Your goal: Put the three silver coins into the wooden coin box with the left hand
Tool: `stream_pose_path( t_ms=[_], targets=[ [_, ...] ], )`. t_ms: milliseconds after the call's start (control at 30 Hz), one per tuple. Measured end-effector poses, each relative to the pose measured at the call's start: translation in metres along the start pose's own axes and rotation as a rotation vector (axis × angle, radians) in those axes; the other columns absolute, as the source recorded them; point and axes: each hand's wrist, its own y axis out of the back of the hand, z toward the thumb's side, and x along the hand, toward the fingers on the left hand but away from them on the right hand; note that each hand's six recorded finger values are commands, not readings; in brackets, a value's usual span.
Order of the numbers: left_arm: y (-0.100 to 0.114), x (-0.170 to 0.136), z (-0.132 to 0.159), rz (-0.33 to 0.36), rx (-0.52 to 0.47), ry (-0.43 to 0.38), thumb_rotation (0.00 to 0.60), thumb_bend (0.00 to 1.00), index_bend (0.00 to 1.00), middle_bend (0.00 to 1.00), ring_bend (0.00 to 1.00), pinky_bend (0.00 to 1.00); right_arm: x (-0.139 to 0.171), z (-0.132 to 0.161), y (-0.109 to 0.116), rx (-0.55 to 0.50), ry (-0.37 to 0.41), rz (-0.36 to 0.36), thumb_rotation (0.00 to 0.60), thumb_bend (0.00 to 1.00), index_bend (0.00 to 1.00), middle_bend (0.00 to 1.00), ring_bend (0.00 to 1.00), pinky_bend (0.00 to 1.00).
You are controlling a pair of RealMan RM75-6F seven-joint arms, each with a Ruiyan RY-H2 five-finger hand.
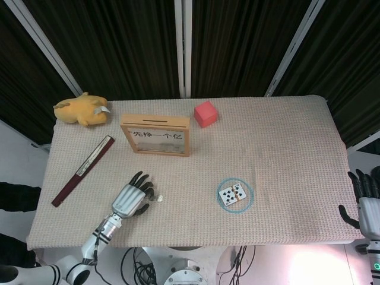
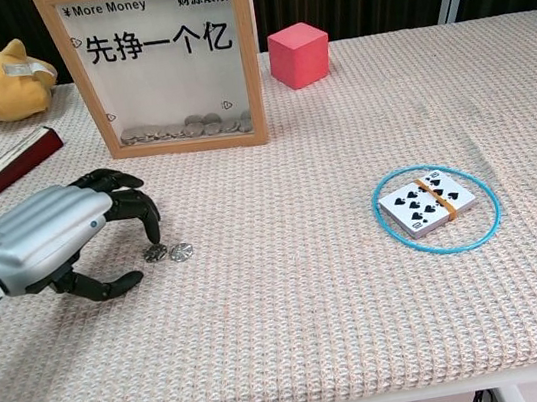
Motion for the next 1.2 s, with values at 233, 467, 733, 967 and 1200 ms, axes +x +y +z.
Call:
stream_pose_path(
  t_ms=[233, 467, 733, 967, 1200],
  targets=[
    [-0.0025, 0.0018, 0.0009, -0.013, -0.009, 0.000, 0.600, 0.26, 0.41, 0.24, 0.06, 0.03, -0.0001, -0.0004, -0.0001, 0.002, 0.000, 0.001, 0.600, 0.29, 0.00, 0.00, 0.00, 0.00],
    [-0.0034, 0.0026, 0.0000, -0.025, -0.010, 0.005, 0.600, 0.26, 0.41, 0.24, 0.06, 0.03, -0.0007, 0.0004, -0.0016, -0.001, 0.001, 0.006, 0.600, 0.29, 0.00, 0.00, 0.00, 0.00],
    [-0.0040, 0.0026, -0.0002, -0.033, -0.010, 0.002, 0.600, 0.25, 0.40, 0.24, 0.06, 0.03, -0.0005, -0.0007, -0.0013, -0.001, 0.000, 0.005, 0.600, 0.29, 0.00, 0.00, 0.00, 0.00],
    [-0.0061, 0.0029, -0.0001, -0.045, -0.005, 0.000, 0.600, 0.25, 0.40, 0.24, 0.05, 0.02, 0.0013, -0.0052, -0.0024, -0.001, -0.012, 0.010, 0.600, 0.29, 0.00, 0.00, 0.00, 0.00],
    [-0.0073, 0.0052, 0.0007, -0.049, -0.004, -0.005, 0.600, 0.25, 0.42, 0.24, 0.04, 0.02, 0.0008, -0.0071, -0.0014, -0.005, -0.016, 0.005, 0.600, 0.29, 0.00, 0.00, 0.00, 0.00]
  ],
)
